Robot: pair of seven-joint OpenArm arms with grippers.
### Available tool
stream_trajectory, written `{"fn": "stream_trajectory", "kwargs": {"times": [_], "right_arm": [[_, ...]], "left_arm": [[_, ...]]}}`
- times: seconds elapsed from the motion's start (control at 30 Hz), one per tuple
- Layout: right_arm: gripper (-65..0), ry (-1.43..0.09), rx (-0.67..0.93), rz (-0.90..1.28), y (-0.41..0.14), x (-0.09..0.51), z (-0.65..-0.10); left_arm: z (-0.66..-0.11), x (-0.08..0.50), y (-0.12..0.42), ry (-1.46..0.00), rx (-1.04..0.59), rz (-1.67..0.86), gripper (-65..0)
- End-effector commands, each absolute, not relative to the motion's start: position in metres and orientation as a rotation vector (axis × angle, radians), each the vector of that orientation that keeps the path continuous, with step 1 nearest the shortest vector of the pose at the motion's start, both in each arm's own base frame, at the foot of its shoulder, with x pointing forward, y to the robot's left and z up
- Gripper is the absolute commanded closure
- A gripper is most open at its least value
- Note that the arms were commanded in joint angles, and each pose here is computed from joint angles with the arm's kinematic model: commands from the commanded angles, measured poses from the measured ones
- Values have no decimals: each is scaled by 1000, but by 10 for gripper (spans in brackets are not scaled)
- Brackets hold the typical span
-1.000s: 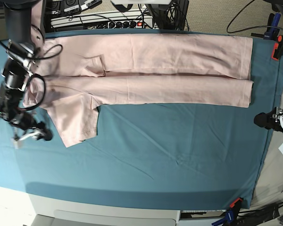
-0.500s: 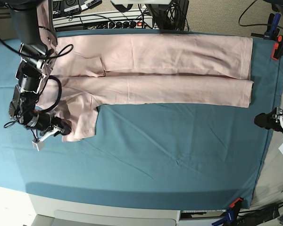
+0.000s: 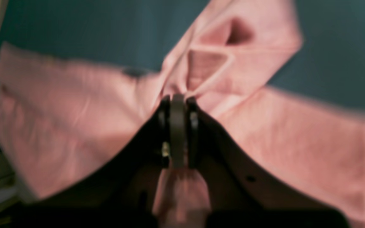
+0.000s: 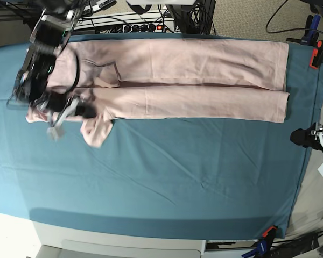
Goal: Fold the T-shirt properly
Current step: 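Fold the sleeve onto the folded shirt and open the right gripper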
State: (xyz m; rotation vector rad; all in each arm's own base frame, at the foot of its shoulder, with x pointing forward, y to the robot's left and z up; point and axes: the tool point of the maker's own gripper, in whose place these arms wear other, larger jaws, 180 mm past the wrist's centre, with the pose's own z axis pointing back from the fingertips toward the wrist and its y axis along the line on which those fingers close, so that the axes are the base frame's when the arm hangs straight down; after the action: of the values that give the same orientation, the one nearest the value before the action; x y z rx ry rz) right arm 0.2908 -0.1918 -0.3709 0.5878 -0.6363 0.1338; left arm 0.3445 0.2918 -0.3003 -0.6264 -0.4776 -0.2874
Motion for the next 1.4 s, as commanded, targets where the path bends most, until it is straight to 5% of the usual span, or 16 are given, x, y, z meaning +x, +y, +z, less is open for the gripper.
{"fn": "stream_trajectory", "kwargs": {"times": [0.0,0.43,0.73,0.87,0.93,1.3,1.37], "right_arm": [[0,-695,599,159,-188,292,-355],[0,-672,503,310,-160,207,-338],[0,-643,576,292,-150,185,-340],[-165,-629,624,277,-144,174,-340],[-185,-611,652,278,-139,167,-342],[-180,-535,988,448,-39,136,-324],[-63,-593,942,479,-41,144,-312]], "left_arm": [[-280,354,300,-534,-613,-295,-236],[-280,354,300,-534,-613,-295,-236],[-280,354,300,-534,-613,-295,-236],[-280,354,300,-534,-613,-295,-236],[-280,354,300,-534,-613,-296,-236],[-280,354,301,-534,-610,-295,-236],[-279,353,303,-534,-607,-294,-236]]}}
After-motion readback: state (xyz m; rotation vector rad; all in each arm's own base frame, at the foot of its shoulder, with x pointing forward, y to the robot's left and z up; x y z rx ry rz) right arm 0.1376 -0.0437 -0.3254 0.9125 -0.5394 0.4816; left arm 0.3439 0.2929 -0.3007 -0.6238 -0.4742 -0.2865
